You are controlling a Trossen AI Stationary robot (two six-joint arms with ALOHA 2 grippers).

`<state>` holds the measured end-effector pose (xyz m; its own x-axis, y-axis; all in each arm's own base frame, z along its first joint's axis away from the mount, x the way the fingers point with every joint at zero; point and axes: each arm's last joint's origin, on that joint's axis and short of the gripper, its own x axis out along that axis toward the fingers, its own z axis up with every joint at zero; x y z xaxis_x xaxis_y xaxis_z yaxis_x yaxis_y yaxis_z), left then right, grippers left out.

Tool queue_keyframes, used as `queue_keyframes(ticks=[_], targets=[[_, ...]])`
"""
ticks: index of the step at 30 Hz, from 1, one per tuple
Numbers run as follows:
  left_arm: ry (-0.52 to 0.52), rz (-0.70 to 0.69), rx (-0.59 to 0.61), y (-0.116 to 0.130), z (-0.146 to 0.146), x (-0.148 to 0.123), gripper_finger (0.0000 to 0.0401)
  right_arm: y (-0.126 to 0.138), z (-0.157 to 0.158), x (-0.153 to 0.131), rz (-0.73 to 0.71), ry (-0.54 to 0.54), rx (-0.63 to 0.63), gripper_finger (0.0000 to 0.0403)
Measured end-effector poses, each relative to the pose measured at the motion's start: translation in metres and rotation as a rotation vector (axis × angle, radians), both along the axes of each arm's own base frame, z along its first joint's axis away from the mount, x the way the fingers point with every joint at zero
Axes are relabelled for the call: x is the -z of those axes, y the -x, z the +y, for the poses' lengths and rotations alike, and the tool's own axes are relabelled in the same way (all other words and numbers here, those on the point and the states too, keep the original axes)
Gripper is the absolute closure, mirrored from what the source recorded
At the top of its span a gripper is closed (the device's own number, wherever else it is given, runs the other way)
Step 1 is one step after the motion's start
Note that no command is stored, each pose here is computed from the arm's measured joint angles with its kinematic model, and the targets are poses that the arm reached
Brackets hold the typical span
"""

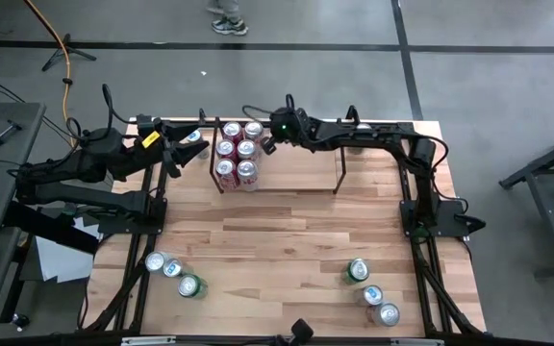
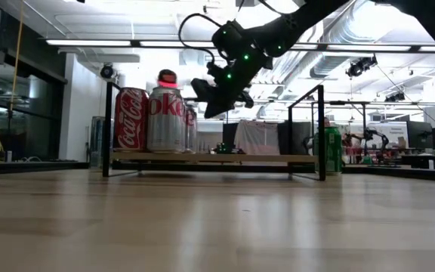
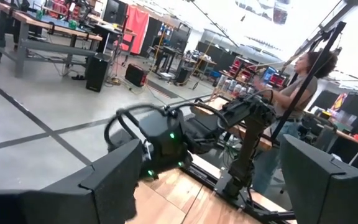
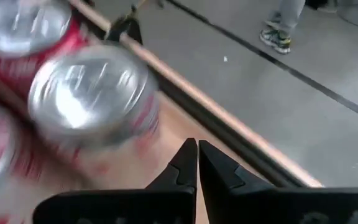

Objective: Place canned beverage on shelf
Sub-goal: Put the silver soda can on the shelf aligned with the other silver soda cans

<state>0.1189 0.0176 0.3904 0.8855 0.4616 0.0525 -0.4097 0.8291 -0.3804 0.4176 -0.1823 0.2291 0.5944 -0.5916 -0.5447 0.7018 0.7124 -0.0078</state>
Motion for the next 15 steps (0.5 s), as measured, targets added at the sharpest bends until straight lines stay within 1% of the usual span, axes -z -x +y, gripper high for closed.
queue_keyframes(ticks=[2, 6, 9, 12, 15], targets=[[0.0, -0.008, 0.0, 0.0, 0.0, -0.001, 0.0105, 0.002, -0.008, -0.003, -0.062, -0.029, 0.018, 0.0403], [-0.001, -0.019, 0.001, 0.0, 0.0, -0.002, 0.0105, 0.007, -0.024, -0.004, -0.173, -0.164, 0.019, 0.0403], [-0.002, -0.024, 0.001, 0.0, 0.0, -0.002, 0.0105, 0.012, -0.033, -0.003, -0.215, -0.232, 0.026, 0.0403], [-0.003, -0.037, 0.001, 0.0, 0.0, -0.004, 0.0105, 0.015, -0.038, -0.003, -0.268, -0.331, 0.032, 0.0403], [-0.003, -0.043, 0.001, 0.0, 0.0, -0.004, 0.0105, 0.014, -0.037, 0.002, -0.275, -0.383, 0.038, 0.0403]])
